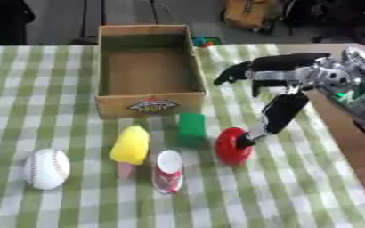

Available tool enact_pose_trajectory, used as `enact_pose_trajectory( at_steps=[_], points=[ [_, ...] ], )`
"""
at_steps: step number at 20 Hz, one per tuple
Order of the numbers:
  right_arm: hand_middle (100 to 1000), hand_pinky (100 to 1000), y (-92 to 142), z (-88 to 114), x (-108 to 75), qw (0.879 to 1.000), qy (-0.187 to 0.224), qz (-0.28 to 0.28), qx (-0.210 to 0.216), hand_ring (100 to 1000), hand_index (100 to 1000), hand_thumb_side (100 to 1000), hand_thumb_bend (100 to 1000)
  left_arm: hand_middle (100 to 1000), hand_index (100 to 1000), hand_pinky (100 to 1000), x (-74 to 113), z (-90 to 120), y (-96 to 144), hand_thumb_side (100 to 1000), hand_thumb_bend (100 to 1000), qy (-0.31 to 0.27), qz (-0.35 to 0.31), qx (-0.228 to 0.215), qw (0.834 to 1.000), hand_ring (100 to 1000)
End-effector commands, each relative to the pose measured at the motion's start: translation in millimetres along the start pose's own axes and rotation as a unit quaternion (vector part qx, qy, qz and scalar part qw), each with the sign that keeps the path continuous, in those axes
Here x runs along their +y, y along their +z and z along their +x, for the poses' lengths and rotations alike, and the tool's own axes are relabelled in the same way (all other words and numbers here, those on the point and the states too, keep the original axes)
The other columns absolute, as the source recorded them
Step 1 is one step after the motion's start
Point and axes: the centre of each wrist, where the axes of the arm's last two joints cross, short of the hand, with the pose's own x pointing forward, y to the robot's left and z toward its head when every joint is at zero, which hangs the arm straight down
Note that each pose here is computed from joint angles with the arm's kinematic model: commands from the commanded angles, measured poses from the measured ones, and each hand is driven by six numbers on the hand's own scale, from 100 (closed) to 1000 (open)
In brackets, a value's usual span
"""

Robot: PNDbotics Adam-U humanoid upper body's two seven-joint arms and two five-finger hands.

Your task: Pick up objects on the table and place them in the box.

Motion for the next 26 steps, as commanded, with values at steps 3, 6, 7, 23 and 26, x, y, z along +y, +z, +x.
enact_pose_trajectory(
  at_steps=[3, 6, 7, 23, 26],
  points=[
    [972, 652, 7, 4, -2.6, 0.999, 0.021, -0.022, 0.008, 958, 1000, 452, 736, 587, 675, 743, 3.9, 4, -5, 934, 100, -0.002, 0.005, -0.012, 1.0, 626],
    [973, 651, 4, 4, 4.2, 1.0, 0.018, -0.016, 0.007, 959, 1000, 439, 739, 587, 675, 742, 4.1, 4, -5, 932, 100, -0.002, 0.005, -0.012, 1.0, 626],
    [973, 651, 3, 4, 5.9, 1.0, 0.019, -0.015, 0.006, 959, 1000, 439, 739, 587, 675, 742, 4.2, 4, -5, 933, 100, -0.002, 0.006, -0.011, 1.0, 626],
    [959, 664, -29, -19, 31.0, 0.998, 0.037, -0.002, 0.04, 950, 1000, 436, 713, 588, 675, 740, 1.9, 5, -5, 934, 100, 0.002, 0.004, -0.013, 1.0, 626],
    [956, 671, -32, -26, 35.0, 0.998, 0.045, 0.0, 0.053, 949, 1000, 447, 692, 589, 675, 740, 1.7, 5, -5, 935, 100, 0.001, 0.001, -0.012, 1.0, 627]
  ],
)
